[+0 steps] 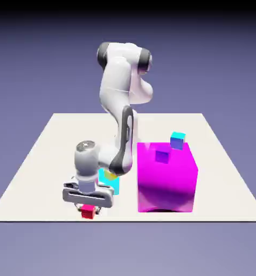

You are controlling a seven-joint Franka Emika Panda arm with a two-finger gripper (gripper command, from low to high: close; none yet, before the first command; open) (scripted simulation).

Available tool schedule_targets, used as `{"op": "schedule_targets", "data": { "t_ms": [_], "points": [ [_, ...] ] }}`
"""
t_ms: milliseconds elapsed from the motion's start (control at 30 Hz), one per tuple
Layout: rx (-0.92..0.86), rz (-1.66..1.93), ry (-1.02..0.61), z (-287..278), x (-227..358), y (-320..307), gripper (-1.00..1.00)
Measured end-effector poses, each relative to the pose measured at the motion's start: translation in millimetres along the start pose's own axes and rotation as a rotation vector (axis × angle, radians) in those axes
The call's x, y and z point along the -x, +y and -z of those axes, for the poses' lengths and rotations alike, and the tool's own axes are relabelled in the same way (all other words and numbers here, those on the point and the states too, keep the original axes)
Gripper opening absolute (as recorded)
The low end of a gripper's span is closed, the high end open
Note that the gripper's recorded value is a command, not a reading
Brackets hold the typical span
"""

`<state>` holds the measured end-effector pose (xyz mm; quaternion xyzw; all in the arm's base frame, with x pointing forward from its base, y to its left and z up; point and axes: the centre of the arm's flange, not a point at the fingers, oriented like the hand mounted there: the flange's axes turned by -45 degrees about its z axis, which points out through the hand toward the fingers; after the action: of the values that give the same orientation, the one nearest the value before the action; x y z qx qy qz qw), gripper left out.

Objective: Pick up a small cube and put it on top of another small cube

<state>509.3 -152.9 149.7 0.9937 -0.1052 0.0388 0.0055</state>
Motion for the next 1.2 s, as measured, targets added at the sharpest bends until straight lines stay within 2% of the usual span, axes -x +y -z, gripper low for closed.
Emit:
{"op": "schedule_targets", "data": {
  "t_ms": [100, 167, 400, 500, 633, 833, 1067, 1200],
  "points": [
    [-0.003, -0.003, -0.001, 41.1, 0.8, 0.1, -1.00],
    [0.015, 0.017, 0.024, 55.6, -20.4, -12.3, -1.00],
    [-0.095, 0.645, 0.017, 156.4, -17.5, -165.6, -1.00],
    [-0.134, 0.928, 0.012, 198.2, 8.0, -226.1, -1.00],
    [-0.177, 1.280, 0.009, 249.1, 52.9, -276.9, -1.00],
    [-0.211, 1.717, 0.006, 289.6, 130.6, -298.7, -1.00],
    [-0.173, 2.181, 0.001, 327.3, 215.0, -305.8, -1.00],
    [-0.173, 2.181, 0.001, 282.1, 218.9, -309.3, -1.00]
  ]
}}
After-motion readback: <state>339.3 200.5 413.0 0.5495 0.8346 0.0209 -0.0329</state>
